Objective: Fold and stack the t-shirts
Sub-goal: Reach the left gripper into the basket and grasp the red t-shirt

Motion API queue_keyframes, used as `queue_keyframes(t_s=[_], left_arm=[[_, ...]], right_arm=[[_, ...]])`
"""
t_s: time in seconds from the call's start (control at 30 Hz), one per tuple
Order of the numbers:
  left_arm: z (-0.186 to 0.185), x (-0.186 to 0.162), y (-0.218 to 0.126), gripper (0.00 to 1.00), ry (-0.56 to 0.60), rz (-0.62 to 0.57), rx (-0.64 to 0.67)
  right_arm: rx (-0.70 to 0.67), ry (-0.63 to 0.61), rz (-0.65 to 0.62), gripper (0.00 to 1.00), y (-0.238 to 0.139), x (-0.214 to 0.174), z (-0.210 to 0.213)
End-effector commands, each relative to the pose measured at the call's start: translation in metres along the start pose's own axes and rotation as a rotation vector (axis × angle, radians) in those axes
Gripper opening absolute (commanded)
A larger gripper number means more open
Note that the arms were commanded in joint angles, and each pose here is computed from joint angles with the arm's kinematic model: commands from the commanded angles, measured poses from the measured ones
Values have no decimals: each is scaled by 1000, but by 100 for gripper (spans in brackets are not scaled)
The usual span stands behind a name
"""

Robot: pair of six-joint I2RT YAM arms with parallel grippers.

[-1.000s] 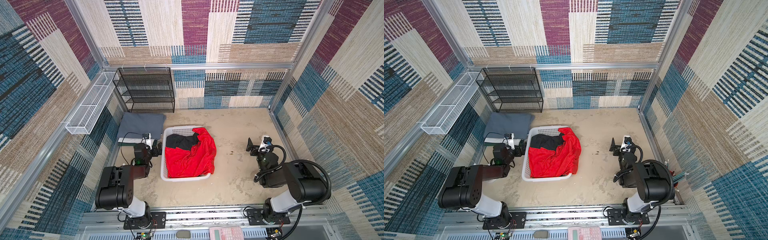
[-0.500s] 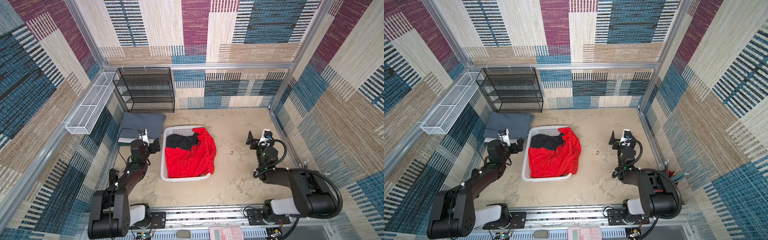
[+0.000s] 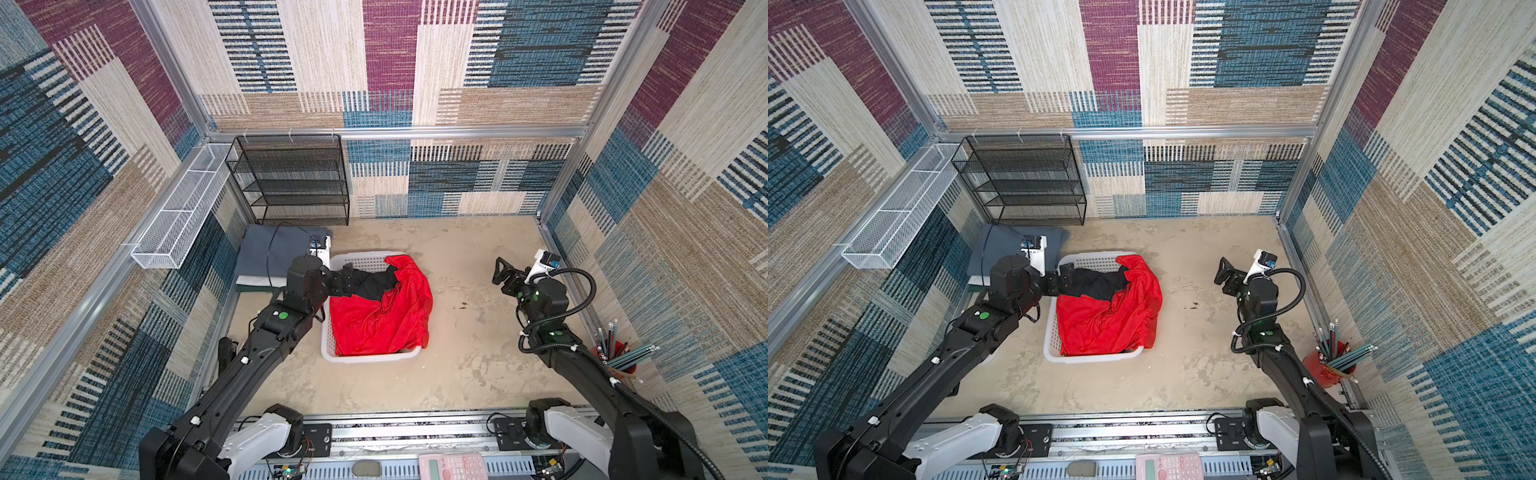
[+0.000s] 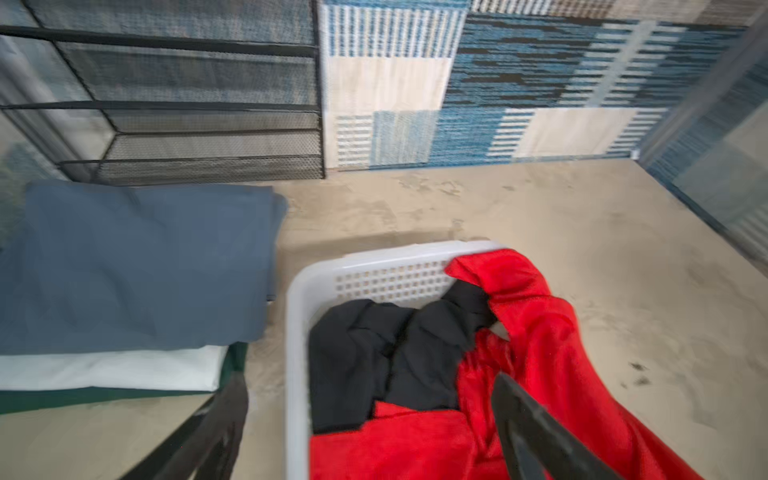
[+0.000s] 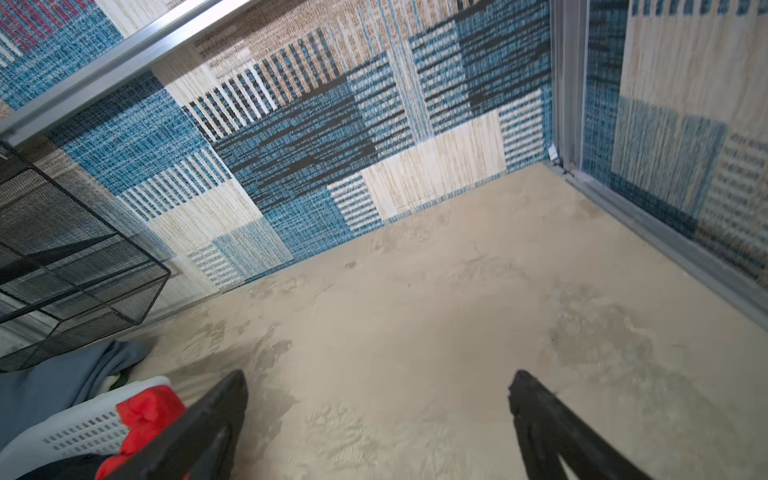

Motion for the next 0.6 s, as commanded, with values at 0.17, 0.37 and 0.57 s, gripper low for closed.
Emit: queue_keyframes(t_s=[0.17, 0.37, 0.57], left_arm=[[-97, -37, -7, 91, 110, 280, -360], [-153, -58, -3, 90, 215, 379, -504], [-173, -76, 17, 81, 212, 468, -526]], right_arm=[[78, 129, 131, 99, -40, -14, 4], [99, 141, 171, 99, -51, -13, 7], [104, 136, 169, 99, -57, -18, 5]])
Point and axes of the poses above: each gripper's point midway between its finger pads, its own y axis out along the fingers, its own z axis along the line the jaws close on, x = y × z, the point moved 8 cm from there along -y, back along the fingers, and after that the axes turned 3 degrees about y, right-handed, at the moved point
